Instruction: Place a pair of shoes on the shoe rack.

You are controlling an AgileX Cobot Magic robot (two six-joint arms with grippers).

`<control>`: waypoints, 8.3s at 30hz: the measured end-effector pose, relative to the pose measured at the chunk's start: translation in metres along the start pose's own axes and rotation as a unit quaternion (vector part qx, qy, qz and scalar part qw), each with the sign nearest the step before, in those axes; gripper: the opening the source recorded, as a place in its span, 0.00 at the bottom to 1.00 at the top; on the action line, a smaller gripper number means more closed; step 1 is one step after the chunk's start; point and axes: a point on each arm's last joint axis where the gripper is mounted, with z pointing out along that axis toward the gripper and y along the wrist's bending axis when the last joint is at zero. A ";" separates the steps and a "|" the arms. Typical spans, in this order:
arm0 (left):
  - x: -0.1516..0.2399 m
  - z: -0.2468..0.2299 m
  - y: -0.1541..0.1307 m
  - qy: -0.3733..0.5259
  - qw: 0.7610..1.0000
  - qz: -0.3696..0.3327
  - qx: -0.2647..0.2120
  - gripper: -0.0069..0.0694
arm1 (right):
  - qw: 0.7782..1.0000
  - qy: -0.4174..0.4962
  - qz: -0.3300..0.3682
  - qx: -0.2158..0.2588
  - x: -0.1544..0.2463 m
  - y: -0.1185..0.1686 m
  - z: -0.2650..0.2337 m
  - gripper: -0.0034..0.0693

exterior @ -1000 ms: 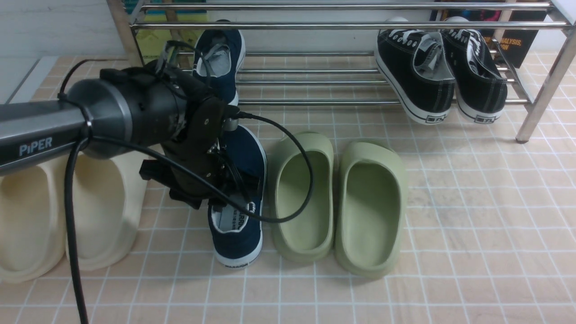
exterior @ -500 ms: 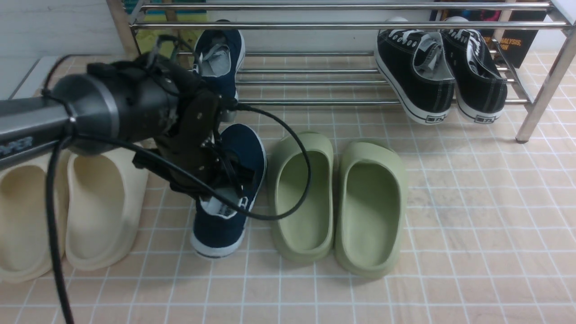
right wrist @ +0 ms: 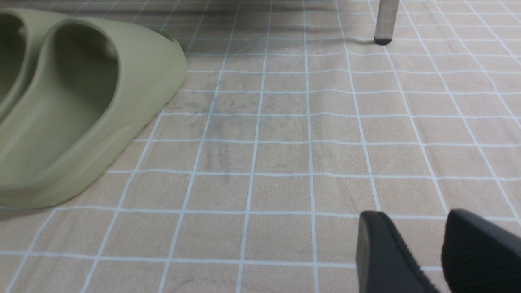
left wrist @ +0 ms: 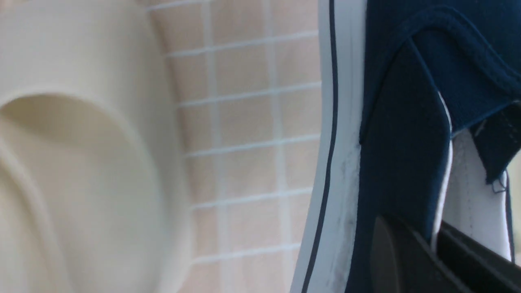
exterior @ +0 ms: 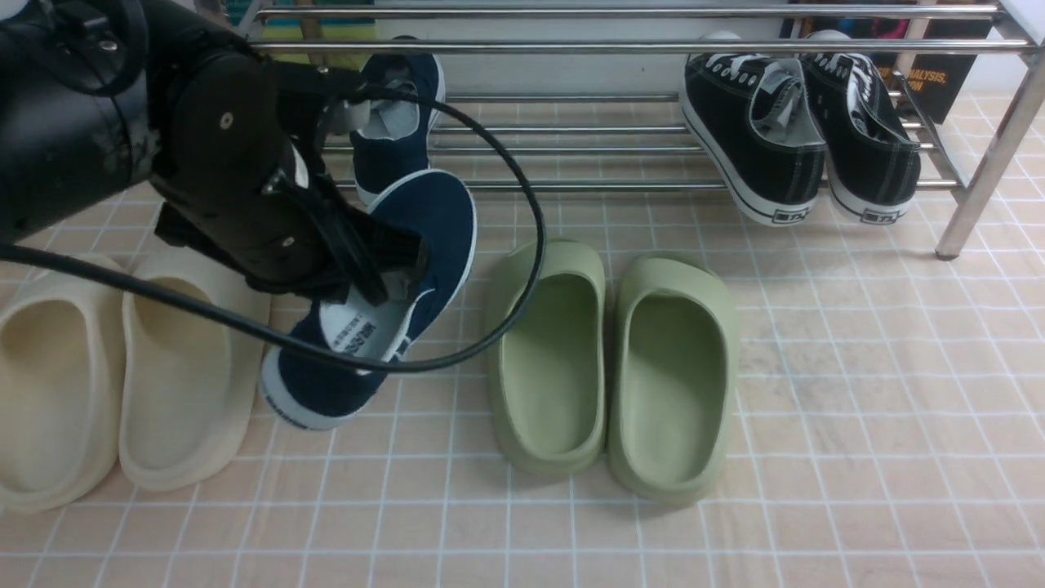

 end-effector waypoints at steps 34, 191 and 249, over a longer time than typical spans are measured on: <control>-0.111 0.127 -0.041 -0.176 0.976 -0.090 0.092 0.14 | 1.000 0.000 0.000 0.000 0.000 0.000 0.000 0.38; 0.117 -0.136 0.057 -0.369 0.926 0.074 0.037 0.12 | 1.000 0.000 0.001 0.000 0.000 0.000 0.000 0.38; 0.250 -0.087 0.086 -0.345 0.927 0.136 -0.052 0.17 | 1.000 0.000 0.000 0.000 0.000 0.000 0.000 0.38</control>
